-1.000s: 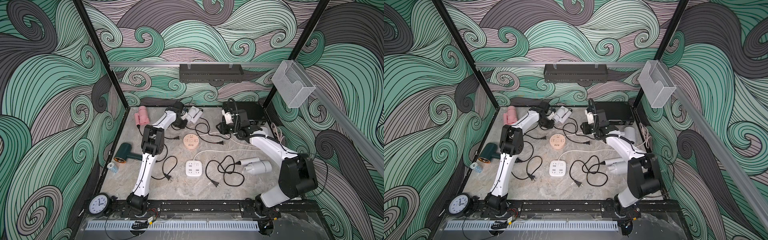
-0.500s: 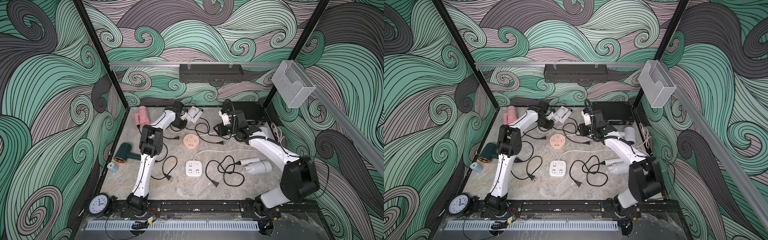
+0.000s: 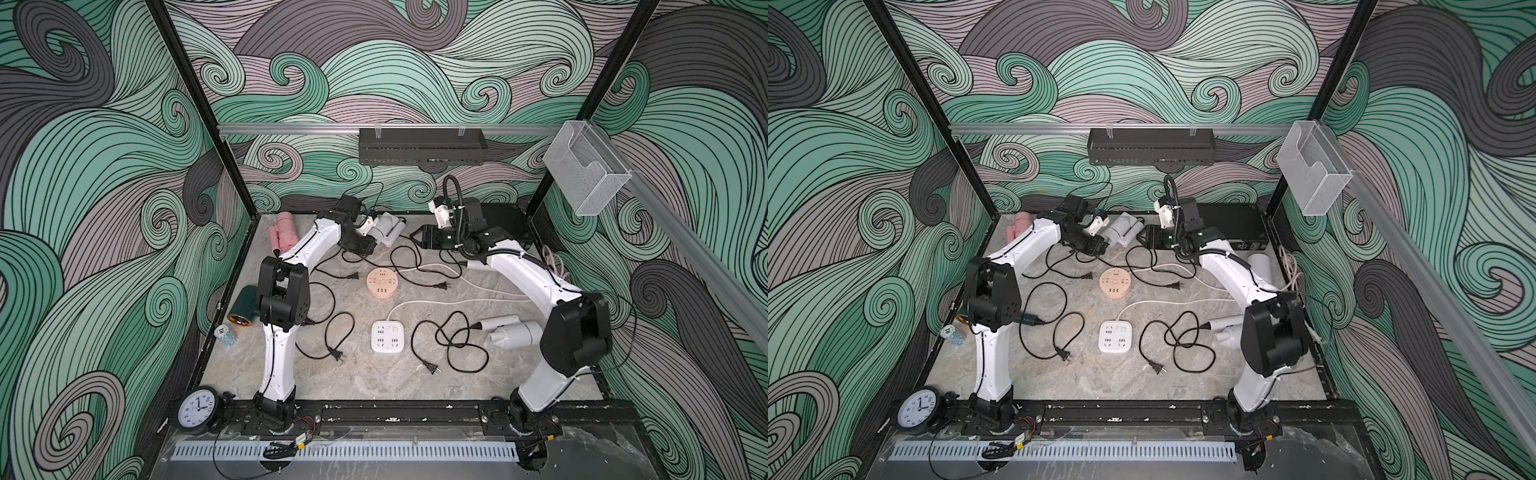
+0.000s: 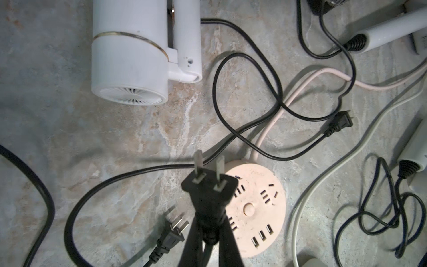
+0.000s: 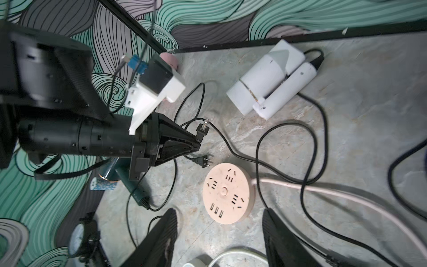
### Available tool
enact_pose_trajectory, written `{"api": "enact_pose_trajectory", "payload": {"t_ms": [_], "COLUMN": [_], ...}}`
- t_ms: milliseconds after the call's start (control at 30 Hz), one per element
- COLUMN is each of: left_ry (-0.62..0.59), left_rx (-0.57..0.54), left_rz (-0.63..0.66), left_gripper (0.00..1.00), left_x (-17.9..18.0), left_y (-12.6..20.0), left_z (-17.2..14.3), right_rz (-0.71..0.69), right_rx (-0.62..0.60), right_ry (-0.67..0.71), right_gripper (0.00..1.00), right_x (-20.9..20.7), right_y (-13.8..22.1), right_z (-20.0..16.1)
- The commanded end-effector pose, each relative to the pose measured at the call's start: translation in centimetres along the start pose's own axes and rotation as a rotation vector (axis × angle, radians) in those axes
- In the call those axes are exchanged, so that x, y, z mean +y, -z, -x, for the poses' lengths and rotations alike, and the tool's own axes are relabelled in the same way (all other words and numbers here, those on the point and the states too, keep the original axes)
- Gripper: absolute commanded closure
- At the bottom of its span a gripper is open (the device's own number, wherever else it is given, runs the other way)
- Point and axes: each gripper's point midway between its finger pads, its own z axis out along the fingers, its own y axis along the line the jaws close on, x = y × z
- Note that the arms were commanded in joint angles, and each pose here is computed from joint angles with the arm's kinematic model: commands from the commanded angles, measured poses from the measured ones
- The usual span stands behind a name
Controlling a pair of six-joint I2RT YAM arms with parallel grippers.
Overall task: Charge the blow dryers
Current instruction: Pick up the plug from the center of the board.
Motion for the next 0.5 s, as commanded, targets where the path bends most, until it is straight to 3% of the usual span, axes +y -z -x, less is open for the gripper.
{"api": "enact_pose_trajectory", "payload": {"t_ms": [0,233,467], "left_ry": [-0.03,-0.066,-0.076], "left_rx": [-0.074,-0.099,-0.118], "left_rz": [-0.034,-0.036,-0.036], "left_gripper": [0.99,1.0,1.0], "left_x": [-1.7,-2.8,-2.9], "left_y": [0.7,0.6,0.4], "left_z": [1.0,1.2,1.5], "right_rz": [0.077,0.176,0.171], "right_rx": [0.091,0.163,0.246], "right_ry": [-0.174,-0.238,-0.255], "right_gripper": [0.36,0.34,0.36], "right_x": [0.4,2.1,2.7], "right_y": [-2.4,-7.3,-10.7], "right_z": [-0.9,-0.4,-2.0]}}
